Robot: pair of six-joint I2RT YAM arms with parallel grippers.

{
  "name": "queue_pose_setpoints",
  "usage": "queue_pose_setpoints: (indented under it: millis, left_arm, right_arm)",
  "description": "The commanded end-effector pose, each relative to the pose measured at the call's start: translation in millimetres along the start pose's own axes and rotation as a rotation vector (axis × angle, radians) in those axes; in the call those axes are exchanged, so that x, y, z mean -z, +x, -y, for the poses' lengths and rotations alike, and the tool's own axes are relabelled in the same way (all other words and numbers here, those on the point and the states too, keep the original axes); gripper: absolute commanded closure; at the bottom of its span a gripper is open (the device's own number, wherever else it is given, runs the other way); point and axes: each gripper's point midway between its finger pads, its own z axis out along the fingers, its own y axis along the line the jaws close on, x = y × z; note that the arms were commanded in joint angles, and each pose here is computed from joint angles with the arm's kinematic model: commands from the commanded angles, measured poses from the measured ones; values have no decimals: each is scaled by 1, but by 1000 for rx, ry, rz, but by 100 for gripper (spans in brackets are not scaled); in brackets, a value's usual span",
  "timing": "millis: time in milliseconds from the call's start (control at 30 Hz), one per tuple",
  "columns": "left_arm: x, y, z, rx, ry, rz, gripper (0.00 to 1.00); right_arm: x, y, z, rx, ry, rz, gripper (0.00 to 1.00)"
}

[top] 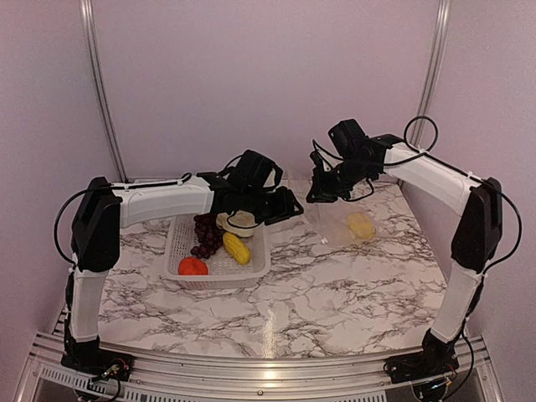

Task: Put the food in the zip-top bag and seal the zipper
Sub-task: Adjust the zipper food storage bag at the center of the board.

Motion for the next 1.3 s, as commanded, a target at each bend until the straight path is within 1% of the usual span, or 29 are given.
queue_pose_setpoints:
  millis: [0,100,167,200,233,300,333,400,500,600,667,767,867,900,967,1067,1133,1167,1233,1267]
  left_arm:
    - [-8,-6,-1,68,31,3,61]
    - [-11,-9,2,90,58,7,81]
    - [-9,-15,10,80,87,25,93]
    - [-8,-18,13,75,100,31,98]
    - [-6,-20,15,73,108,37,100]
    - [-3,-21,18,67,116,43,100]
    - [-3,-21,17,68,114,43,100]
    - [-1,-21,18,69,115,45,100]
    - [-1,-19,20,68,125,40,100]
    - [0,-18,21,66,133,36,100]
    - [0,-17,22,66,136,34,100]
    - [0,-14,18,72,123,25,100]
    - [0,-9,1,81,29,14,100]
    - [2,-10,-9,84,-21,22,100]
    - [8,-13,-21,79,-91,42,100]
    - [13,-20,-18,57,-96,65,100]
    - [15,-25,-9,48,-64,72,94]
    - [15,-27,-3,40,-41,71,90]
    - [19,-30,9,3,-3,71,76]
    - [25,-33,16,-26,11,83,71]
  right_arm:
    - [8,-11,-13,13,-32,35,100]
    - [7,-5,-5,21,13,17,100]
    - [4,2,2,34,57,1,100]
    - [3,5,7,36,79,-4,95]
    - [1,9,10,36,90,-15,89]
    - [0,15,16,24,111,-29,79]
    - [1,16,17,17,118,-30,77]
    - [3,18,18,10,124,-28,74]
    - [3,20,19,3,121,-21,73]
    - [0,23,21,-5,121,-22,76]
    - [1,22,21,-6,121,-11,84]
    - [14,8,18,8,140,46,99]
    - [42,-5,28,27,261,85,100]
    - [55,-12,36,32,334,112,100]
    - [74,-18,42,19,405,132,100]
    - [82,-19,33,-8,370,142,100]
    - [73,-15,30,-14,338,125,100]
    - [68,-12,31,-14,334,111,100]
    - [58,-8,32,-8,327,85,100]
    - [55,-8,32,-5,323,81,100]
